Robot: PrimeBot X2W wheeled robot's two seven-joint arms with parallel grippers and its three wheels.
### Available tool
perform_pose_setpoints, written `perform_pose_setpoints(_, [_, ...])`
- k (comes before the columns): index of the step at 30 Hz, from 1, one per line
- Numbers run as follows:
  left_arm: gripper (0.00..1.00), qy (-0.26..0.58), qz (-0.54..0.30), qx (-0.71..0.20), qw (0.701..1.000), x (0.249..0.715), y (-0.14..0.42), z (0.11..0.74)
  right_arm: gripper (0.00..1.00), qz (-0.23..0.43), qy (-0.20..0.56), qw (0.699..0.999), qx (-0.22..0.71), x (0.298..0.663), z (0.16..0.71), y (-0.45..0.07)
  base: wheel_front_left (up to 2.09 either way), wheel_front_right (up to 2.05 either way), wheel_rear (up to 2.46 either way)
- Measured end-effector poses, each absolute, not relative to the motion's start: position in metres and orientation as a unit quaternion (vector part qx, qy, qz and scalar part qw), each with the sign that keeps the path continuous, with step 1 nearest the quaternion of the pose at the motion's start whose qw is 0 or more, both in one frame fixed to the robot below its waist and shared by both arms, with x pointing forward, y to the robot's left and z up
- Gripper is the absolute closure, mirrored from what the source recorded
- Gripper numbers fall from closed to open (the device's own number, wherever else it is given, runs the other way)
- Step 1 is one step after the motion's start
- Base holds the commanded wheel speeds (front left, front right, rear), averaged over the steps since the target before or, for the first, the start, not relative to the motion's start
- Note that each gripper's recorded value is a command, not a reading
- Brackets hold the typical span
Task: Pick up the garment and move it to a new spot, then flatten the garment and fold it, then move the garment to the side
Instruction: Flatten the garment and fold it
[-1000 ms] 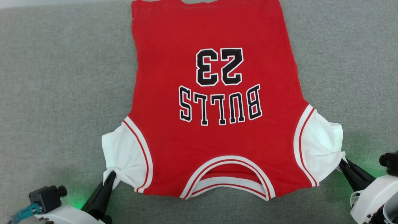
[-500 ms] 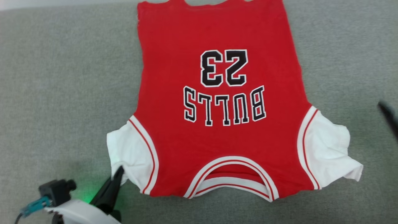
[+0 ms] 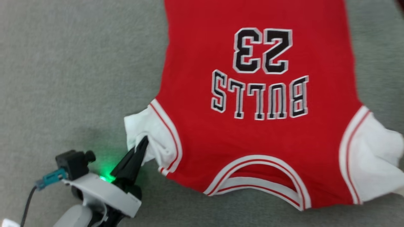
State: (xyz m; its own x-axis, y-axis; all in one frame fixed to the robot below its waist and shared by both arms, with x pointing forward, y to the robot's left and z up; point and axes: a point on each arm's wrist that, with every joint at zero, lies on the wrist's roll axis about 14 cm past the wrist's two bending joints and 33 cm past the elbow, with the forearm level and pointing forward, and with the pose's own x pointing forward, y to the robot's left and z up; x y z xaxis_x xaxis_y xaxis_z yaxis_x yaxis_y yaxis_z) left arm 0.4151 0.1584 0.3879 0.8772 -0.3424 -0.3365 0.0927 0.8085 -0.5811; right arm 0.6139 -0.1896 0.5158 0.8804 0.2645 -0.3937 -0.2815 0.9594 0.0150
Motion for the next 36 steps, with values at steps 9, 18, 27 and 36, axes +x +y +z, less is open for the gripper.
perform_pose_setpoints(9, [1.0, 0.216, -0.111, -0.293, 0.925, 0.421, 0.162, 0.38, 0.0, 0.072, 0.319, 0.945, 0.008, 0.689, 0.471, -0.189, 0.0, 0.0, 0.0])
perform_pose_setpoints(18, [1.0, 0.22, -0.1, -0.299, 0.923, 0.423, 0.167, 0.369, 0.0, 0.067, 0.441, 0.895, 0.019, 0.702, 0.392, -0.157, 0.0, 0.0, 0.0])
perform_pose_setpoints(27, [1.0, 0.231, -0.094, -0.298, 0.922, 0.423, 0.172, 0.358, 0.56, 0.066, 0.483, 0.873, -0.003, 0.708, 0.361, -0.145, 0.0, 0.0, 0.0])
perform_pose_setpoints(36, [1.0, 0.222, -0.104, -0.299, 0.922, 0.426, 0.168, 0.362, 1.0, 0.069, 0.441, 0.895, 0.007, 0.711, 0.37, -0.142, 0.0, 0.0, 0.0])
